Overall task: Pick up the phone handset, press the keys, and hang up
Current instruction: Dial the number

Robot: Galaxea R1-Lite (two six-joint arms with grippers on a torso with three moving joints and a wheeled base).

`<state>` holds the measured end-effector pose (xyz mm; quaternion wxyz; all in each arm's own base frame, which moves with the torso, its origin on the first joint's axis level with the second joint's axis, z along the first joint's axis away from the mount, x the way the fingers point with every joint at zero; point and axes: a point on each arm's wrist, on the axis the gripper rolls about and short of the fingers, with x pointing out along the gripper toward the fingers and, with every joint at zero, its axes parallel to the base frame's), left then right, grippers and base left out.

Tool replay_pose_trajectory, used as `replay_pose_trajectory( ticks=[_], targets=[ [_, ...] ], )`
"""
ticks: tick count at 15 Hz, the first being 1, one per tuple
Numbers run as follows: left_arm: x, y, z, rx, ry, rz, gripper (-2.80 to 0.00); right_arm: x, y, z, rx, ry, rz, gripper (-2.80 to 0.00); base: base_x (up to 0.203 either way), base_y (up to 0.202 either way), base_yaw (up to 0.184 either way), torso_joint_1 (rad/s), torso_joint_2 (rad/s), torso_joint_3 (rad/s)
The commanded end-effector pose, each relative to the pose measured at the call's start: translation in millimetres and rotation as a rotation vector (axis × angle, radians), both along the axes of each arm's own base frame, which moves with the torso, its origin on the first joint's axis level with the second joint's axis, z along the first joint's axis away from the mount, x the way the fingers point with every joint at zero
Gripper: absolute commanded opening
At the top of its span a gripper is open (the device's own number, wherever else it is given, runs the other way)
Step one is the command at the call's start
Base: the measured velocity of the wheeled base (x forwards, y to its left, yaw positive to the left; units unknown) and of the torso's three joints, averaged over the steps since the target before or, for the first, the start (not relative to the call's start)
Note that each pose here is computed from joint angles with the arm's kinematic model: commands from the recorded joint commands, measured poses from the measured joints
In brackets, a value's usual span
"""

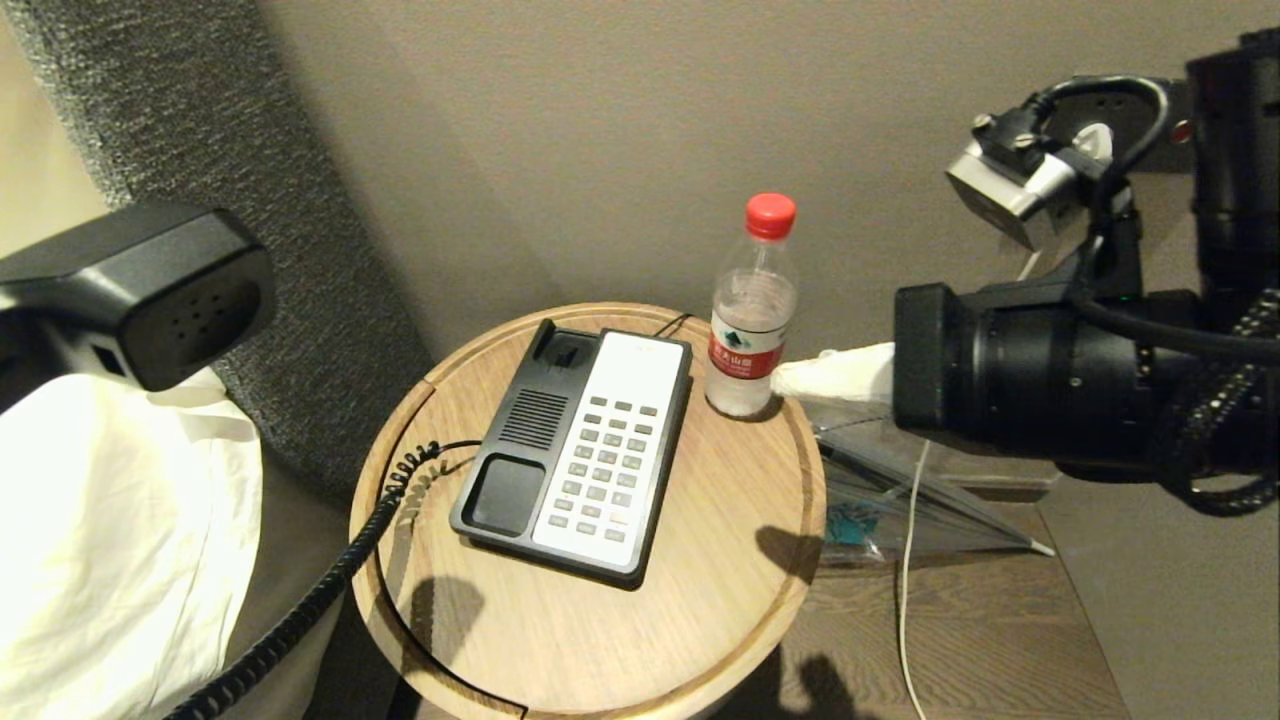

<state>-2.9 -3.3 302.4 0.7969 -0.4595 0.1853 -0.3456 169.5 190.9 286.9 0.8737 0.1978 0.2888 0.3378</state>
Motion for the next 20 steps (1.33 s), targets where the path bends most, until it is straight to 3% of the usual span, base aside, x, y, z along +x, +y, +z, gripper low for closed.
replay_pose_trajectory(
  ticks=[1,6,14,20],
  targets=[
    [1,-1,-1,0.001,0.012,-0.001,-2.80,17,25,-10,-0.034,0.028,-0.002,-2.80,0.000,0.000,0.000,0.000,0.00,0.000],
    [0,0,-9,0.008,0.022,0.000,-2.80,32,64,-41,-0.112,0.081,0.037,-2.80,0.000,0.000,0.000,0.000,0.00,0.000],
    [-2,1,-6,0.002,0.011,0.000,-2.80,51,77,-61,-0.188,0.072,0.012,-2.80,0.000,0.000,0.000,0.000,0.00,0.000],
    [-3,2,-8,0.003,0.008,0.000,-2.80,66,91,-69,-0.204,0.072,0.004,-2.80,0.000,0.000,0.000,0.000,0.00,0.000]
  ],
)
